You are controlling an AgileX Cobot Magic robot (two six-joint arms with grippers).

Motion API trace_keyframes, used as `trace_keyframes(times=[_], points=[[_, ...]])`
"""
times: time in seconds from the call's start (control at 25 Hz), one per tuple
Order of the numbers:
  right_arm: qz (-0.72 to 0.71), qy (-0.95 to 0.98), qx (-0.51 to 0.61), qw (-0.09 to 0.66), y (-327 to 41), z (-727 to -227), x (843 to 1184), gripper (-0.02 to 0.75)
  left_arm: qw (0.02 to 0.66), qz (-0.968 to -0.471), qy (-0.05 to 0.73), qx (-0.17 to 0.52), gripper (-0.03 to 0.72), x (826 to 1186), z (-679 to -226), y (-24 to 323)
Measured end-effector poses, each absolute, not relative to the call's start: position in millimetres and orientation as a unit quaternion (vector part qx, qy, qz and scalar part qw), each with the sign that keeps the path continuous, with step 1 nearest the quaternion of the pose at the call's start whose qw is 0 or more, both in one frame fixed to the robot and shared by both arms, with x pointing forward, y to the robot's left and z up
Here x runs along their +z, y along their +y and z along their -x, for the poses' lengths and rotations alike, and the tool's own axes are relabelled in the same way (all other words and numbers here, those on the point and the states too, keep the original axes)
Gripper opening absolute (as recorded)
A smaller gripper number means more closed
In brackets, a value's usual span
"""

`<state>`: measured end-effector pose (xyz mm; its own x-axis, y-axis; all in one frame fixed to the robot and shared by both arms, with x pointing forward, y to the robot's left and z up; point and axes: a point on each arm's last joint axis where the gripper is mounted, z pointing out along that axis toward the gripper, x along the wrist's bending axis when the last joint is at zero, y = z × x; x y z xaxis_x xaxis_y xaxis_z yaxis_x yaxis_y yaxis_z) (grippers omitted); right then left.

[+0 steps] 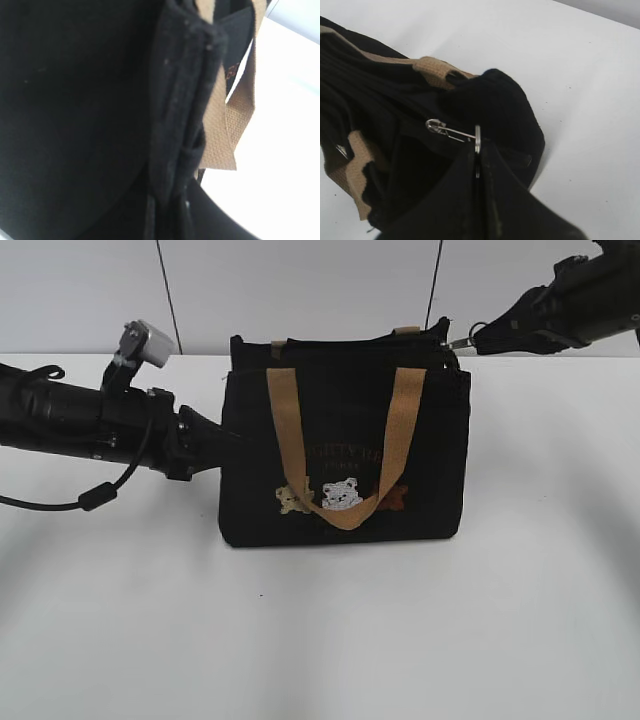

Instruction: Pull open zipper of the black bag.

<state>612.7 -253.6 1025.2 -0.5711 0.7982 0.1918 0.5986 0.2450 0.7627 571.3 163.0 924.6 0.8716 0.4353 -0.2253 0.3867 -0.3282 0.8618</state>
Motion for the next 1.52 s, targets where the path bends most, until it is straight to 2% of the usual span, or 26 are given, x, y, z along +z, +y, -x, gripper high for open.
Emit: trace_keyframes(times=[0.2, 0.32, 0.36, 0.44, 0.56, 0.6, 0.68, 1.0, 1.16, 1.28, 1.52], points=[[-0.449, 0.782, 0.416, 0.118, -259.5, -612.0, 1024.7, -0.015, 0.522, -0.814, 0.254, 0.022, 0.027, 924.5, -571.3, 163.0], [-0.445, 0.784, 0.419, 0.108, -258.1, -609.9, 1025.9, 0.0, 0.518, -0.807, 0.282, 0.009, 0.032, 923.8, -571.9, 163.6], [-0.444, 0.785, 0.42, 0.105, -257.5, -609.1, 1026.6, 0.034, 0.516, -0.804, 0.295, 0.005, 0.05, 923.4, -572.3, 164.0], [-0.438, 0.786, 0.424, 0.101, -256.4, -606.2, 1031.1, 0.16, 0.511, -0.801, 0.312, -0.001, 0.135, 923.6, -572.6, 164.8], [-0.425, 0.788, 0.433, 0.106, -254.8, -598.8, 1045.3, 0.427, 0.502, -0.803, 0.322, -0.002, 0.351, 929.3, -571.1, 166.3], [-0.42, 0.788, 0.437, 0.109, -254.3, -595.8, 1051.1, 0.482, 0.501, -0.803, 0.324, -0.003, 0.415, 933.9, -569.9, 166.7], [-0.41, 0.789, 0.444, 0.112, -253.0, -590.0, 1060.9, 0.548, 0.494, -0.805, 0.328, -0.001, 0.486, 946.7, -566.2, 168.4], [-0.342, 0.824, 0.437, 0.117, -225.4, -561.6, 1089.5, 0.581, 0.422, -0.845, 0.328, 0.002, 0.523, 997.2, -532.8, 182.5], [-0.312, 0.838, 0.43, 0.128, -211.2, -539.3, 1109.9, 0.584, 0.384, -0.864, 0.324, 0.017, 0.523, 1018.4, -500.6, 194.5], [-0.314, 0.845, 0.416, 0.121, -210.3, -519.3, 1120.5, 0.586, 0.38, -0.863, 0.331, 0.042, 0.523, 1035.9, -471.7, 203.4], [-0.352, 0.86, 0.36, 0.082, -222.0, -468.3, 1092.3, 0.586, 0.406, -0.829, 0.376, 0.082, 0.508, 1064.7, -412.4, 218.9]])
